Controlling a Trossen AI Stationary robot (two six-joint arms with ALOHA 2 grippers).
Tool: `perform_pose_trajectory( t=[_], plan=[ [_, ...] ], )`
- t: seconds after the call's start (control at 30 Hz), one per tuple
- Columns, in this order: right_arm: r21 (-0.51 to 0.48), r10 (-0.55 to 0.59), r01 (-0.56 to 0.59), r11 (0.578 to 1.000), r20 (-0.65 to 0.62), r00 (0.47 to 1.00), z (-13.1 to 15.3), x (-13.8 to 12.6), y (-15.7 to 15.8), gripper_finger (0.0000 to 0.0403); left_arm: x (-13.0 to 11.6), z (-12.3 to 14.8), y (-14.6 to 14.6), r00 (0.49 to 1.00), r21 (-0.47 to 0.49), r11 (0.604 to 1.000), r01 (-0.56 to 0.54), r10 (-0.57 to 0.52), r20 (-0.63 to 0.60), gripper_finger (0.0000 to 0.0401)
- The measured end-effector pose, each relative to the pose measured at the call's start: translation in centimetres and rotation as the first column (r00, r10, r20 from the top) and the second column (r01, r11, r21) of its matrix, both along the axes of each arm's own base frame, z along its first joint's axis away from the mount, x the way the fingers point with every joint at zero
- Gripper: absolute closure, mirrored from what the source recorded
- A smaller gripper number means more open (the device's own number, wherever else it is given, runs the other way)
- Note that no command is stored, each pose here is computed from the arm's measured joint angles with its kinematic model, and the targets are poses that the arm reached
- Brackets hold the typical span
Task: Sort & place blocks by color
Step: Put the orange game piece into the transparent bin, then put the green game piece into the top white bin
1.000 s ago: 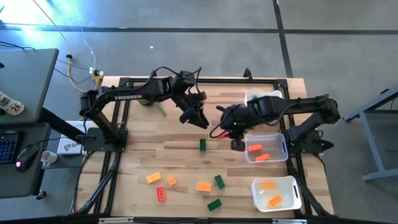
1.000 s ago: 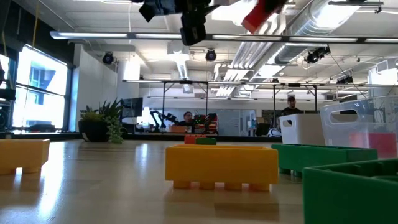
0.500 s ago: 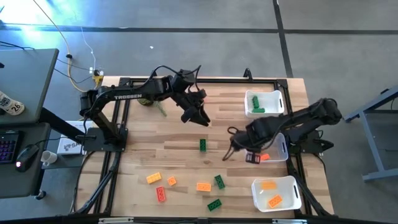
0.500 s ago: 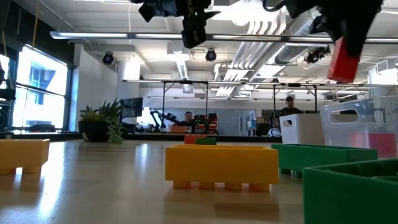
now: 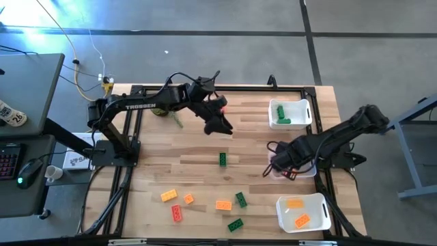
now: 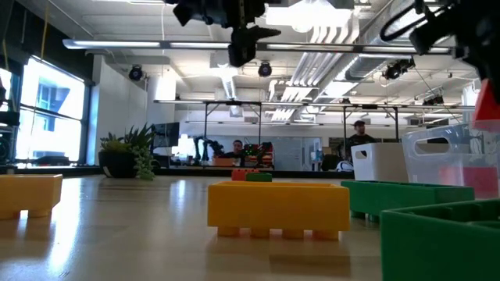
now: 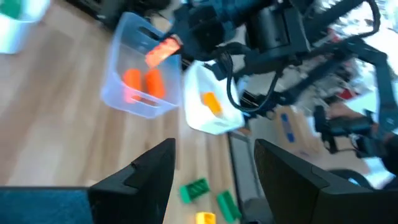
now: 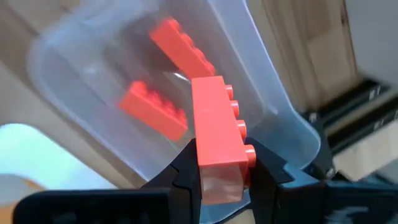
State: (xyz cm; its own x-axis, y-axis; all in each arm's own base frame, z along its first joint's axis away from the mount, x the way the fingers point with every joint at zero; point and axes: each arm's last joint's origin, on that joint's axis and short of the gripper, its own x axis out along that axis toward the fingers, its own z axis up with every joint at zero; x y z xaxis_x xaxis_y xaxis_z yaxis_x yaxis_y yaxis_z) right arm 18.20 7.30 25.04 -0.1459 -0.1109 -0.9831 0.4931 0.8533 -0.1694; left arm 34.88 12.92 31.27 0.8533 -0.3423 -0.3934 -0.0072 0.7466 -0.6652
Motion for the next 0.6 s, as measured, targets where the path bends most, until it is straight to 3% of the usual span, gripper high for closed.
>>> perform_pose_trajectory(
  t=[0.17, 0.33, 0.47, 0.6],
  plan=[
    [0.017, -0.081, 0.082, 0.997, -0.016, 0.997, -1.4, -1.5, -0.1, 0.0319, -0.5, -1.0, 0.1, 0.990, 0.064, 0.995, -0.074, 0.081, -0.114, 0.0194],
    [0.009, -0.127, 0.127, 0.992, -0.009, 0.992, -2.3, -1.9, -0.1, 0.0291, -1.5, -2.5, -0.3, 0.929, 0.201, 0.971, -0.132, 0.192, -0.318, 0.0194],
    [-0.004, -0.145, 0.145, 0.989, 0.012, 0.989, -2.5, -1.9, -0.1, 0.0285, -2.3, -3.4, -1.2, 0.863, 0.305, 0.948, -0.089, 0.227, -0.451, 0.0195],
    [-0.018, -0.182, 0.183, 0.983, 0.040, 0.983, -2.6, -1.7, -0.1, 0.0283, -3.0, -4.1, -2.4, 0.800, 0.351, 0.936, -0.008, 0.217, -0.559, 0.0195]
  ],
)
